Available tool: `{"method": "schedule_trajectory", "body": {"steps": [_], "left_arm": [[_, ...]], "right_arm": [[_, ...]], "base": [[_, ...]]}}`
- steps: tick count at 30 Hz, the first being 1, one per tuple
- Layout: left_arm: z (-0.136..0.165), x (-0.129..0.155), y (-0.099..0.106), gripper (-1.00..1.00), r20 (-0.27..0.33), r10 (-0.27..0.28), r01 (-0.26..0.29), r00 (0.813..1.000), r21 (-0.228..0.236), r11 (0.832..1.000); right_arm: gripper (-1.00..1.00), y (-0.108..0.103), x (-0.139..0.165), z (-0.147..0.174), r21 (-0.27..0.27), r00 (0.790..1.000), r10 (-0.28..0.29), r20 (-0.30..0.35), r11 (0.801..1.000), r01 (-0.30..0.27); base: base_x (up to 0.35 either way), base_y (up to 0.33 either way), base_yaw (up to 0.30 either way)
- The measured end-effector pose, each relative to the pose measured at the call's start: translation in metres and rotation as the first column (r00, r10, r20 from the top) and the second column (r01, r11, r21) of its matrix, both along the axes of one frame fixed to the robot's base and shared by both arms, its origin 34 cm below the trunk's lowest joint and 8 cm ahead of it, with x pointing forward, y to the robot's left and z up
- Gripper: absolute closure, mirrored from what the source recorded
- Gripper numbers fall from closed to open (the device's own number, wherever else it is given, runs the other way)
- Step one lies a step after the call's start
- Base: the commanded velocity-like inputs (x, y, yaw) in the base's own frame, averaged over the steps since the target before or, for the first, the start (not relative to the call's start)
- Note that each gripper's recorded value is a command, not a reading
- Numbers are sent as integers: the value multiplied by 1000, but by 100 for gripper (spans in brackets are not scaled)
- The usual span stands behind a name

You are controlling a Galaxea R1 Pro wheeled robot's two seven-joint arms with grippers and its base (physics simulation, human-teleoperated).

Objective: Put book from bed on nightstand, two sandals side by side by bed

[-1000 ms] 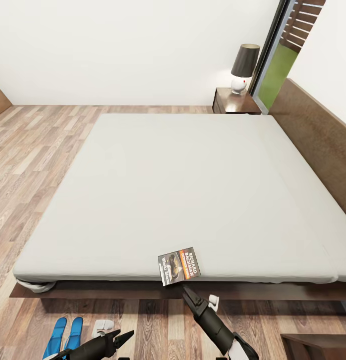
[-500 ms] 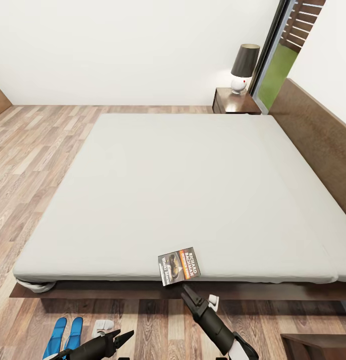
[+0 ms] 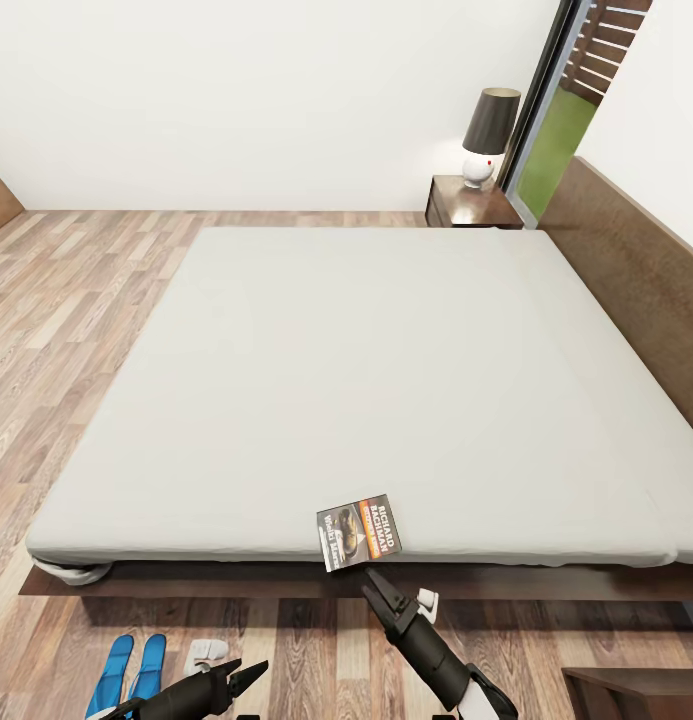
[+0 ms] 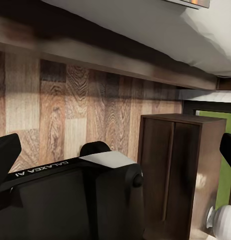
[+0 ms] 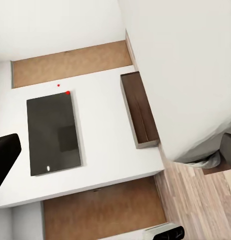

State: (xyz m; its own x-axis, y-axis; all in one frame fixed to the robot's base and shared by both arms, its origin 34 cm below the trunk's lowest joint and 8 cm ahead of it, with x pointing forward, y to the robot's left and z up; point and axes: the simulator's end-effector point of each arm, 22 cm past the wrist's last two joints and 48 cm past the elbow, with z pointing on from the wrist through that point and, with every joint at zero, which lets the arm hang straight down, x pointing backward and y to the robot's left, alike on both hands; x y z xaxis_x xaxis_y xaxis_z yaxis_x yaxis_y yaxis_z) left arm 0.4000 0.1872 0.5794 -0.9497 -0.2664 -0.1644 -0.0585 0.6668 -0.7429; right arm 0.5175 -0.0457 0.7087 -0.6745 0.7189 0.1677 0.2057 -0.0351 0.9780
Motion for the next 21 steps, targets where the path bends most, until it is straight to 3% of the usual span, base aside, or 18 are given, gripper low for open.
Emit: {"method": "schedule_trajectory", "body": {"steps": [21], "left_arm": [[-12,2,-1,-100,-1,1,-1,1000,0,1000]], "right_arm": [[-100,0,2,-13,-3,1000,0,0,1000,0]], "base": [[0,0,0]]}}
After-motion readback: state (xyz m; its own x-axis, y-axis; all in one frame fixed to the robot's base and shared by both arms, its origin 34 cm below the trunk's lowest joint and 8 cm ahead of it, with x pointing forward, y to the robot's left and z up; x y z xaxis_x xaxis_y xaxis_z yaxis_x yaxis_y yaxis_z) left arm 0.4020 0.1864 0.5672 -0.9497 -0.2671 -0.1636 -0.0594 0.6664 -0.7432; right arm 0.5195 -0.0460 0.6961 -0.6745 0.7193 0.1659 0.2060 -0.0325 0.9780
